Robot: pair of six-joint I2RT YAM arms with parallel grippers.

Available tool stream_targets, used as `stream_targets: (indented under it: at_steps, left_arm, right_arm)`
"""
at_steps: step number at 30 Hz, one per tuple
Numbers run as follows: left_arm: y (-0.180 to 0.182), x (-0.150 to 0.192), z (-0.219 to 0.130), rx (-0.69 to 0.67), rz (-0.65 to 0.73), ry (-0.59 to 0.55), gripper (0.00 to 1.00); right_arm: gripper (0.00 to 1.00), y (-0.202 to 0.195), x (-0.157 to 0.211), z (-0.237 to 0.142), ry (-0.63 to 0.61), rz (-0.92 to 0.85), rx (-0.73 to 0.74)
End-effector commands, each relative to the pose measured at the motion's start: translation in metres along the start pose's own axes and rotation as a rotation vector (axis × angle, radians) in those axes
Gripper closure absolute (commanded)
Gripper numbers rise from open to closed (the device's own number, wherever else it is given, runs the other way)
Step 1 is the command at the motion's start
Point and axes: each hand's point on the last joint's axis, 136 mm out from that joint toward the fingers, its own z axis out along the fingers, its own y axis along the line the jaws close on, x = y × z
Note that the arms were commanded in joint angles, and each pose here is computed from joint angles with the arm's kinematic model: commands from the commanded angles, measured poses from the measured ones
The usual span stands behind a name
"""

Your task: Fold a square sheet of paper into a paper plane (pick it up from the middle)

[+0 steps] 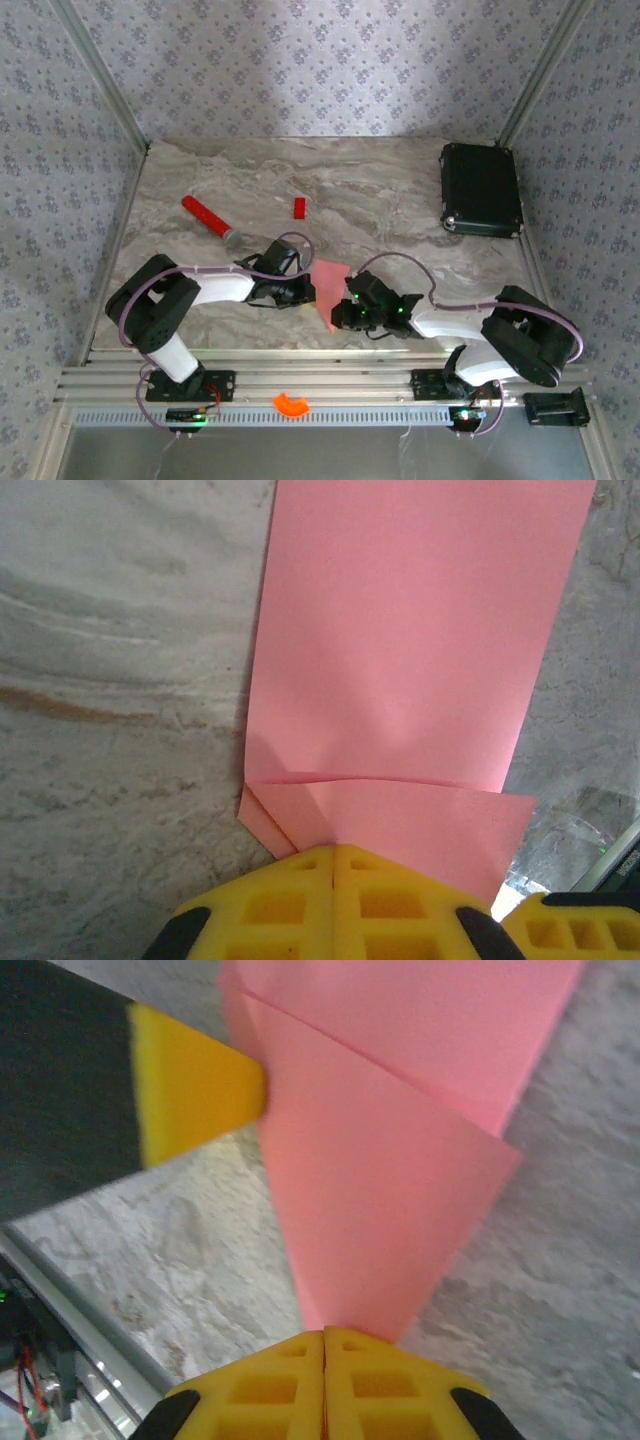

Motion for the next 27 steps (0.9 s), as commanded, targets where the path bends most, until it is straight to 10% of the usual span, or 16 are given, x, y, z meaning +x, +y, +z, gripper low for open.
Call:
stream_targets:
  at_steps: [1,27]
  left_arm:
    - [0.029,0.011,0.005,-0.112,-0.023,0.038,1.00]
    - [0.028,0.012,0.014,-0.092,-0.046,0.058,1.00]
  right_arm:
    - [0.92,0.007,-0.007,0.004,-0.005,-0.021,0.004]
    - [0.92,-0.002,0.004,0.005,-0.017,-0.010,0.000]
